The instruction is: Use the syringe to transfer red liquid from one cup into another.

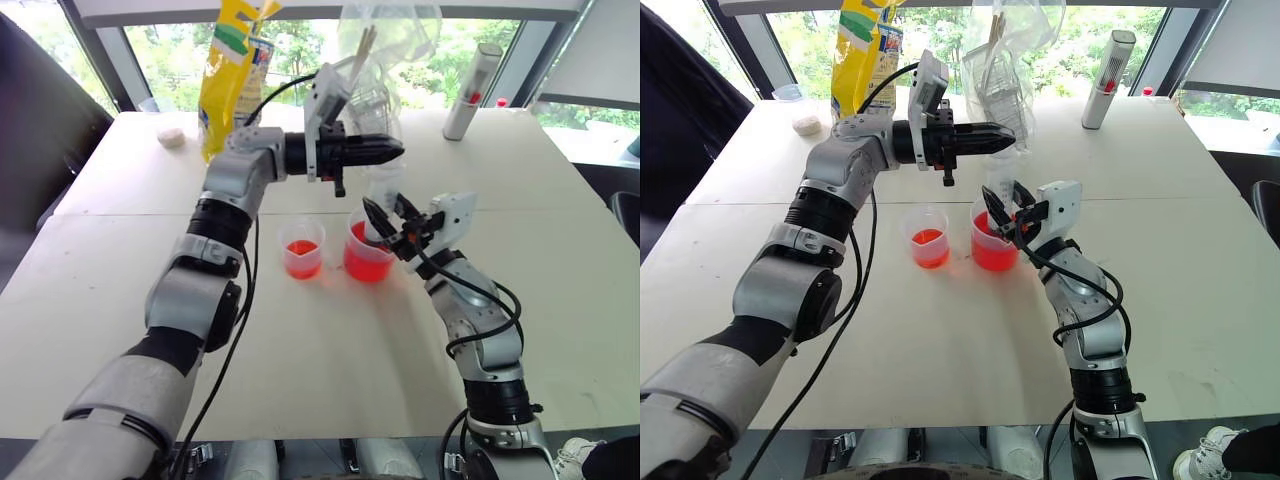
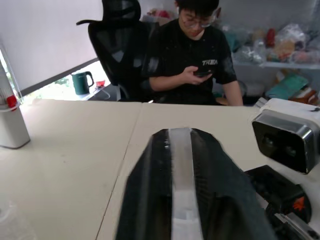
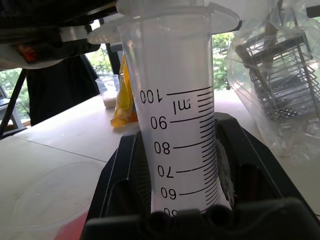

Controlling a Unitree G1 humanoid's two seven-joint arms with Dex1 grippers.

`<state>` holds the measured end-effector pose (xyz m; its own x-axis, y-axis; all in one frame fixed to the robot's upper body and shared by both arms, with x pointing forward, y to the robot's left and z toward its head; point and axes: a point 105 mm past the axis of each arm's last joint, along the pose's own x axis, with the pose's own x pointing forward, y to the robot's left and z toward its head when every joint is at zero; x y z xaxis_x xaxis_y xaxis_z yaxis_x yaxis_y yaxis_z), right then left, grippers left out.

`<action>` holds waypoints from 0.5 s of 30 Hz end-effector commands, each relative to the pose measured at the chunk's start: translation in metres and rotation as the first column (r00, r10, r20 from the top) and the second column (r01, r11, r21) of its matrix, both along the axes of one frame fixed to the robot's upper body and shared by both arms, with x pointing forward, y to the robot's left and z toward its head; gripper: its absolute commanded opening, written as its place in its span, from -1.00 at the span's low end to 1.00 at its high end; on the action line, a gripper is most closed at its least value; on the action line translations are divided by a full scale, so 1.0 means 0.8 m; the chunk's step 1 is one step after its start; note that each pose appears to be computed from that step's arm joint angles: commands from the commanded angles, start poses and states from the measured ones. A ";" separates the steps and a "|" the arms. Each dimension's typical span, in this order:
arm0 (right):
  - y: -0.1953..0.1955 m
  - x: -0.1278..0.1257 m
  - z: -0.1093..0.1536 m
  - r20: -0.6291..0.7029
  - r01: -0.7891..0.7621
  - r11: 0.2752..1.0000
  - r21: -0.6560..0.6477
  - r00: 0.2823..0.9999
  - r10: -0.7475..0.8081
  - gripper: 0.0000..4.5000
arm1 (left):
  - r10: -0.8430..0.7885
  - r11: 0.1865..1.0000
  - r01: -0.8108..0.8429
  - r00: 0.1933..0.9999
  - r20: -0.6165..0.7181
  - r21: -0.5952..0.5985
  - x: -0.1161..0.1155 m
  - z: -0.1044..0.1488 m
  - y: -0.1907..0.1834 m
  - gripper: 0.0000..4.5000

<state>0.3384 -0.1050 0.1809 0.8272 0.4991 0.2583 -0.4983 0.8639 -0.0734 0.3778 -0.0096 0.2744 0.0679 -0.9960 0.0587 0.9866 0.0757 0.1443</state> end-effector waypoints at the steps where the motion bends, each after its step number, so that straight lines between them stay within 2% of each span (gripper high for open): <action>1: 0.006 -0.004 0.000 0.000 -0.030 0.999 -0.019 1.000 0.030 -0.39 | 0.004 0.999 -0.002 0.999 0.045 -0.043 -0.002 0.030 0.002 -0.96; 5: 0.011 -0.006 -0.007 -0.031 -0.054 0.998 -0.032 0.998 0.053 -0.39 | 0.003 0.998 0.001 0.998 0.063 -0.060 -0.004 0.042 0.001 -0.96; 15: 0.012 -0.006 -0.024 -0.121 -0.087 0.995 -0.043 0.989 0.081 -0.39 | 0.095 0.985 -0.071 0.984 0.151 -0.159 0.004 0.102 0.010 -0.96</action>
<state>0.3399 -0.1076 0.1804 0.8298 0.5167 0.2111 -0.5161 0.8543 -0.0624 0.3861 -0.0117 0.2824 0.0954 -0.9941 0.0506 0.9898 0.1002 0.1009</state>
